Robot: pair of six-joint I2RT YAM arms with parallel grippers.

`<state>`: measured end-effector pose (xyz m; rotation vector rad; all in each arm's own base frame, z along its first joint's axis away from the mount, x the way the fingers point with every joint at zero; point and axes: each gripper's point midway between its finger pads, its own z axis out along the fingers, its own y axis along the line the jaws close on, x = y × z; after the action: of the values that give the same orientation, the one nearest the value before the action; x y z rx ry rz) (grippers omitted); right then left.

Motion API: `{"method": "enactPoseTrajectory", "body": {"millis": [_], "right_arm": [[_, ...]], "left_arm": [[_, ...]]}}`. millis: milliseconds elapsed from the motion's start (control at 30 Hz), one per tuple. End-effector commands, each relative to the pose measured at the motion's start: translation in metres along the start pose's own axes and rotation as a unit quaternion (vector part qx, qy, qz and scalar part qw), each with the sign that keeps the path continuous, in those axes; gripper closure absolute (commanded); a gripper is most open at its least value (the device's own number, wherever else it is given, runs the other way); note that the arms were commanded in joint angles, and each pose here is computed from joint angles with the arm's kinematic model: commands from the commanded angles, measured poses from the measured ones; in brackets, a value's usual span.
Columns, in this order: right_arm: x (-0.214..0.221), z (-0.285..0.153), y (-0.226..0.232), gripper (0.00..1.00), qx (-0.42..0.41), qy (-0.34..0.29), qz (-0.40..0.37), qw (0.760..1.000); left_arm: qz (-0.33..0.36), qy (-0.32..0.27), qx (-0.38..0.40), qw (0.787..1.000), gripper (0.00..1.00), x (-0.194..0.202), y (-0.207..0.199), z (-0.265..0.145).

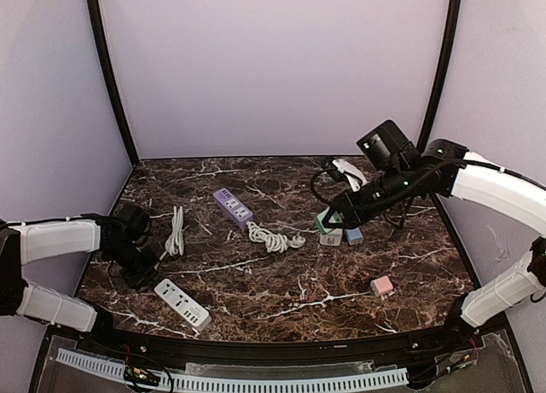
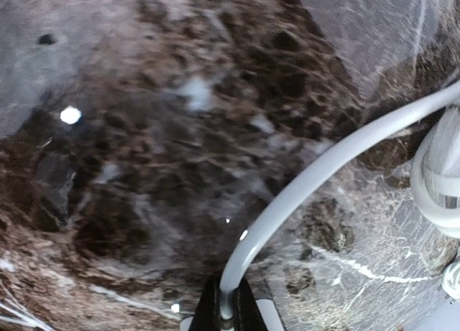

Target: Insert the plug

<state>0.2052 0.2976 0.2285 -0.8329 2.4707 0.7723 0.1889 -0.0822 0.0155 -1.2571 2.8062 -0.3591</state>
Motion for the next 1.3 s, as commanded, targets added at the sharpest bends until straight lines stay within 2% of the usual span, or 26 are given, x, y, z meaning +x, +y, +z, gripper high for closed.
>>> {"method": "enactPoseTrajectory", "body": {"millis": [0, 233, 467, 667, 833, 1000, 1067, 1133, 1167, 1233, 1267], "right_arm": [[-0.006, -0.016, -0.006, 1.00, 0.038, -0.018, -0.002, 0.999], [-0.001, -0.013, -0.013, 1.00, 0.054, -0.012, 0.011, 0.998], [-0.002, -0.013, -0.018, 1.00, 0.068, -0.013, 0.021, 0.997], [0.002, -0.010, -0.020, 1.00, 0.071, -0.004, 0.022, 0.997], [0.007, -0.007, -0.022, 1.00, 0.073, 0.006, 0.022, 0.997], [0.006, -0.008, -0.022, 1.00, 0.074, 0.003, 0.021, 0.997], [0.006, -0.007, -0.022, 1.00, 0.074, 0.004, 0.019, 0.997], [0.005, -0.006, -0.022, 1.00, 0.074, 0.006, 0.016, 0.997], [0.005, -0.005, -0.022, 1.00, 0.074, 0.007, 0.015, 0.997], [0.004, -0.003, -0.022, 1.00, 0.073, 0.010, 0.013, 0.997], [0.004, -0.003, -0.022, 1.00, 0.073, 0.011, 0.013, 0.997]], "left_arm": [[0.022, 0.005, 0.021, 1.000, 0.99, 0.007, -0.032, 0.009], [0.087, 0.030, 0.022, 0.996, 0.99, 0.031, -0.084, 0.026], [0.107, 0.052, 0.023, 0.993, 0.99, 0.059, -0.129, 0.044], [0.161, 0.082, 0.041, 0.983, 0.99, 0.104, -0.192, 0.055], [0.192, 0.107, 0.028, 0.975, 0.99, 0.136, -0.203, 0.068], [0.202, 0.108, 0.038, 0.973, 0.97, 0.140, -0.212, 0.066], [0.208, 0.107, 0.041, 0.971, 0.93, 0.141, -0.215, 0.064], [0.212, 0.110, 0.040, 0.970, 0.84, 0.142, -0.215, 0.062], [0.214, 0.112, 0.039, 0.970, 0.74, 0.143, -0.214, 0.061], [0.219, 0.114, 0.039, 0.968, 0.61, 0.145, -0.212, 0.058], [0.219, 0.113, 0.037, 0.968, 0.57, 0.145, -0.209, 0.058]]}}
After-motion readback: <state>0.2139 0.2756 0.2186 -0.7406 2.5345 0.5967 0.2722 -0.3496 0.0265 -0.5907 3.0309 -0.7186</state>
